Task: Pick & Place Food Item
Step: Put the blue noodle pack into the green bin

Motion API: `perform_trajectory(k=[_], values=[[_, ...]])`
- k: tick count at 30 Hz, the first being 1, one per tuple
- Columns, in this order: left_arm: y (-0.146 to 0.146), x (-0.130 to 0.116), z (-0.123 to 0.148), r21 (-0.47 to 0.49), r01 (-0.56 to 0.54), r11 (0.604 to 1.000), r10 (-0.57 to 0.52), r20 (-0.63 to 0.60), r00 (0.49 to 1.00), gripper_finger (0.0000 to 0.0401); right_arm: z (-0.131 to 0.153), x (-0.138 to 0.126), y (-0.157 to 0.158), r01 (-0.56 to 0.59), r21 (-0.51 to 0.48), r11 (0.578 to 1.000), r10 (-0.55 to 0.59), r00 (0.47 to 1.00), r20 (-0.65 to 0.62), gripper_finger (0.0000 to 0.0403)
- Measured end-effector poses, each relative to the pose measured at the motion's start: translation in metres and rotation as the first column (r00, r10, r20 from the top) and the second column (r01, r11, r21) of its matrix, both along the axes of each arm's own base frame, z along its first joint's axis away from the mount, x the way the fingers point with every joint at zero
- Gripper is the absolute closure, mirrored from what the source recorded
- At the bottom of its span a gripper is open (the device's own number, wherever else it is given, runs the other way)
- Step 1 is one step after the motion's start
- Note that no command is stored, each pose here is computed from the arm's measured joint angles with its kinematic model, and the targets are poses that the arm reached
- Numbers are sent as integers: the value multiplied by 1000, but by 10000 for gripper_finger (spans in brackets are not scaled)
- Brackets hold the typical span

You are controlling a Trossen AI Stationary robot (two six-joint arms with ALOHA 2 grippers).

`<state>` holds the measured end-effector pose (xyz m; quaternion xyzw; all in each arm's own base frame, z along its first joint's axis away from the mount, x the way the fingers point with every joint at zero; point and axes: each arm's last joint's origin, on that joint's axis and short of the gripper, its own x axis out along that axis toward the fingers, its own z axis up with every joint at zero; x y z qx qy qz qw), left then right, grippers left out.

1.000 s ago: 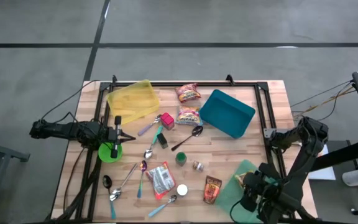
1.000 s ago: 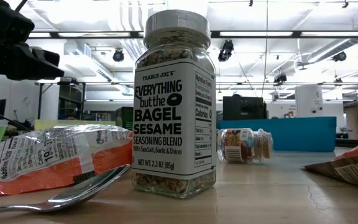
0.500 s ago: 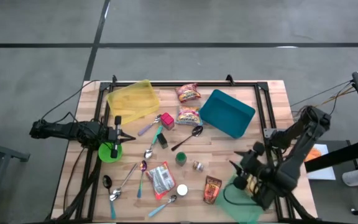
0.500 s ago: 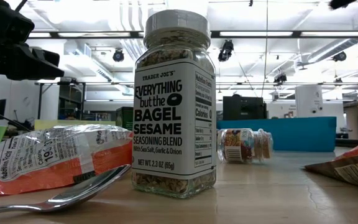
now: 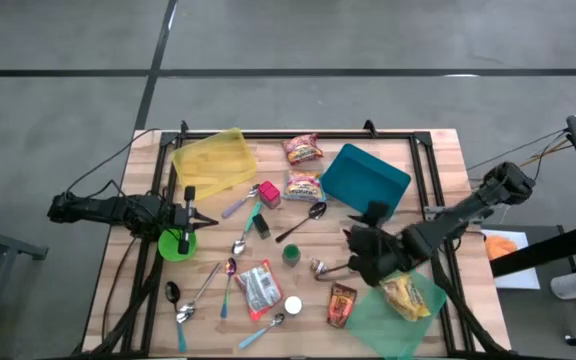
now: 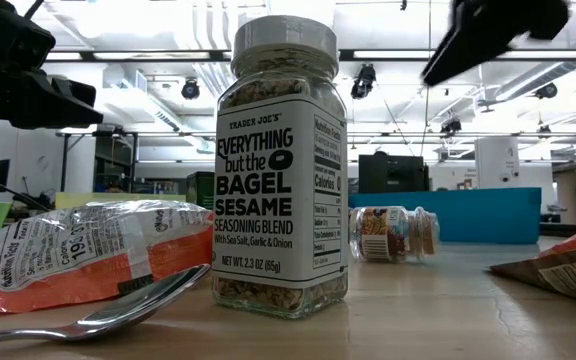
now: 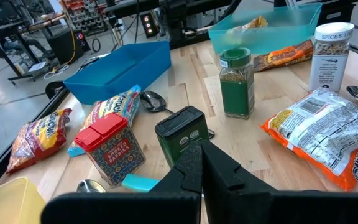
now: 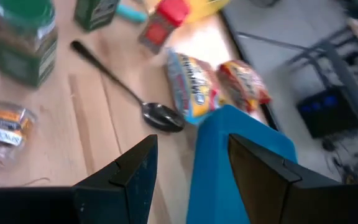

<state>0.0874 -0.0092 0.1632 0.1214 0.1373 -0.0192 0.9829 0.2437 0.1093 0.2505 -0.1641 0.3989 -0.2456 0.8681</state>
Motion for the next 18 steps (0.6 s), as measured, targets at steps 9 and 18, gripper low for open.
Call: perform_trajectory(k=[9, 18], values=[[0, 0, 0, 0, 0, 1000, 0, 0, 1000, 401, -30, 44, -46, -273, -84, 958, 264, 959, -108, 210], [0, 0, 0, 0, 0, 1000, 0, 0, 1000, 401, -49, 71, -63, -313, -86, 946, 285, 928, -242, 210]])
